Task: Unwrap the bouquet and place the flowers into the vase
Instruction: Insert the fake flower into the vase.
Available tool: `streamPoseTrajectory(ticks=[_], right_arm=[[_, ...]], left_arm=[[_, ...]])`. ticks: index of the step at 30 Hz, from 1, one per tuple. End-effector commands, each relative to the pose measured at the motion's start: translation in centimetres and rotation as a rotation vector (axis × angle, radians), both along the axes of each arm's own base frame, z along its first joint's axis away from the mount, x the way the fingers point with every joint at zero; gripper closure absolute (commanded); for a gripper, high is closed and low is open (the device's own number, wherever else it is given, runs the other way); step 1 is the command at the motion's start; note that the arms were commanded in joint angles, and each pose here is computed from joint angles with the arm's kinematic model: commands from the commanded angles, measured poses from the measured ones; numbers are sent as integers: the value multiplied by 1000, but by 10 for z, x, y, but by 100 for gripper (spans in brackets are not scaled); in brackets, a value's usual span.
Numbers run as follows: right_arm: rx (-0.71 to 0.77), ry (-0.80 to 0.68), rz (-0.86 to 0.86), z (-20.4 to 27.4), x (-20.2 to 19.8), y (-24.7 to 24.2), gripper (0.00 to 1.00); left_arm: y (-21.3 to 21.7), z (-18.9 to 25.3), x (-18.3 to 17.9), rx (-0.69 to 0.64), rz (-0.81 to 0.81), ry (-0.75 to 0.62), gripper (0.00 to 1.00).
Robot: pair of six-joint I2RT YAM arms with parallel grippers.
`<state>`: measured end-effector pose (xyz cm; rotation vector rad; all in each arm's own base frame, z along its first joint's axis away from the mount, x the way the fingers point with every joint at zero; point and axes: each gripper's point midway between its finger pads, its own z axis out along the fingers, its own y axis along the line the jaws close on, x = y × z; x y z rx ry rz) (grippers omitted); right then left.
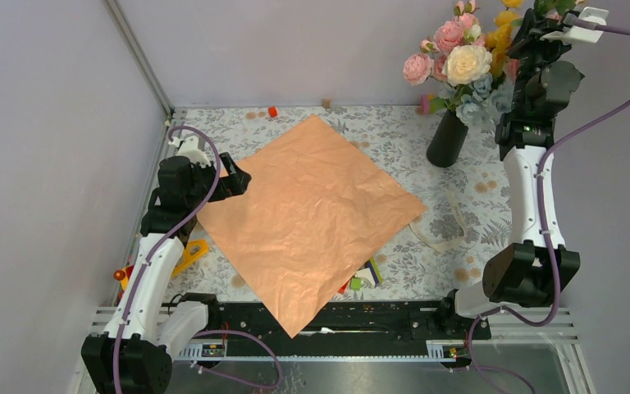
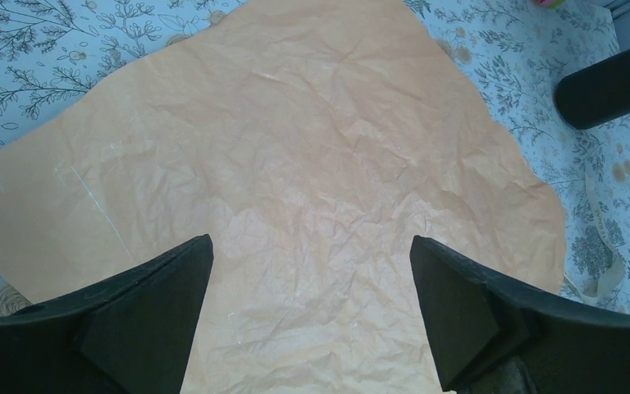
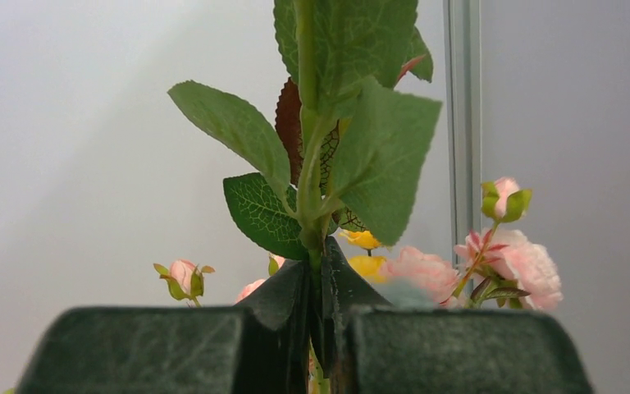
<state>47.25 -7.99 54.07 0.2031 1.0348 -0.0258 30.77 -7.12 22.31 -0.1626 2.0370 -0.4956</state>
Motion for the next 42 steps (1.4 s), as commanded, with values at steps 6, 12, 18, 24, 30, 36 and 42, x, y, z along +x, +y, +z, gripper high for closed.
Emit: streamPoseTrajectory(ticks=[6, 12, 18, 24, 30, 36, 42], right_arm=[[-106, -292, -58, 114, -109, 13, 100], [-122, -396, -75, 153, -156, 19, 100], [-135, -500, -58, 175, -205, 30, 100], [-149, -548, -12, 184, -234, 43, 100], [-160, -513, 2, 171, -216, 44, 100], [-135, -484, 17, 161, -178, 38, 100], [-102, -443, 44, 155, -139, 33, 100]], left_arm=[[-4, 15, 5, -25, -23, -61, 1], [-5, 18, 3, -29, -26, -71, 1], [-6, 20, 2, -35, -32, -81, 1], [-8, 22, 0, -41, -37, -89, 1], [-8, 22, 0, -41, -38, -90, 1], [-6, 19, 1, -35, -31, -79, 1], [-6, 14, 3, -31, -27, -61, 1]])
